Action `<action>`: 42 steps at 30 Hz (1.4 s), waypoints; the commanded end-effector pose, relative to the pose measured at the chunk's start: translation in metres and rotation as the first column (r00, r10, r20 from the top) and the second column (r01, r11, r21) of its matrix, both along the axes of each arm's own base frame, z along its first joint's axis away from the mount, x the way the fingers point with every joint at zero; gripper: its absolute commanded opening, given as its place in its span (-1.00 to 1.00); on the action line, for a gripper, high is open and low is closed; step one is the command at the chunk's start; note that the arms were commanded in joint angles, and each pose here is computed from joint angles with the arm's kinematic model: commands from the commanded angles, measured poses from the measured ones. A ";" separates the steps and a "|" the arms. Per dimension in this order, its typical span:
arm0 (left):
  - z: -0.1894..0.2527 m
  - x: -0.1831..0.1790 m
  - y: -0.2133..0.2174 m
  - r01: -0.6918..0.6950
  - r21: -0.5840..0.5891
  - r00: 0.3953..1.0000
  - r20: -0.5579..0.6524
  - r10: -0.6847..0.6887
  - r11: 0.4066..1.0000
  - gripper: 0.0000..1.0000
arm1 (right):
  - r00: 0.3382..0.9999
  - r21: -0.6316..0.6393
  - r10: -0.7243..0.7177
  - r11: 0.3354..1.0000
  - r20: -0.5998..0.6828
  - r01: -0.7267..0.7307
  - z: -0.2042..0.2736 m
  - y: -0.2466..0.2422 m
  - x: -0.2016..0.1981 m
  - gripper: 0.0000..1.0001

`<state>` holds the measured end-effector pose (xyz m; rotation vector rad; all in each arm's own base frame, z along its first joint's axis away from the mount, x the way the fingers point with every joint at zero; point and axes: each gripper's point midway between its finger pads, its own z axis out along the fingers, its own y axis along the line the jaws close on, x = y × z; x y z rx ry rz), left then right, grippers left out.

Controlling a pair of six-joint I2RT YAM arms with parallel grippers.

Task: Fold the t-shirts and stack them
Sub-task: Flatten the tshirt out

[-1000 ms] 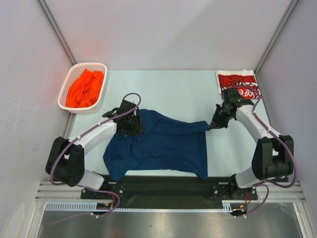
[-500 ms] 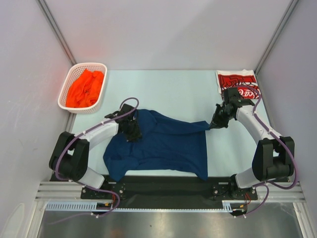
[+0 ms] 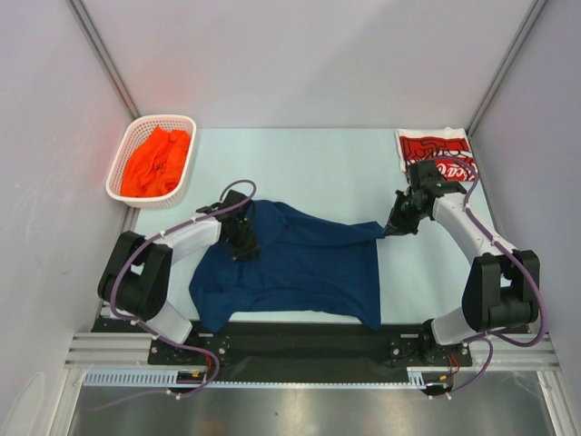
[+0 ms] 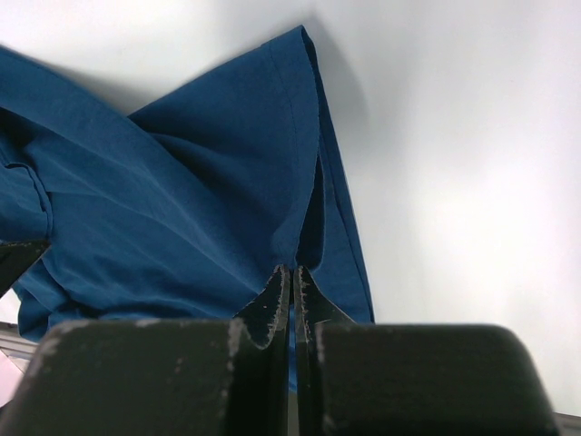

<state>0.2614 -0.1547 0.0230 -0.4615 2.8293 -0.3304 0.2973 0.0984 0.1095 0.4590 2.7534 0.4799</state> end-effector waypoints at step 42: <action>0.581 -0.012 0.131 -0.243 0.045 -0.002 0.999 -0.047 0.969 -0.99 | 0.577 -0.201 0.013 0.944 0.816 0.263 0.338 -0.058 0.049 -1.00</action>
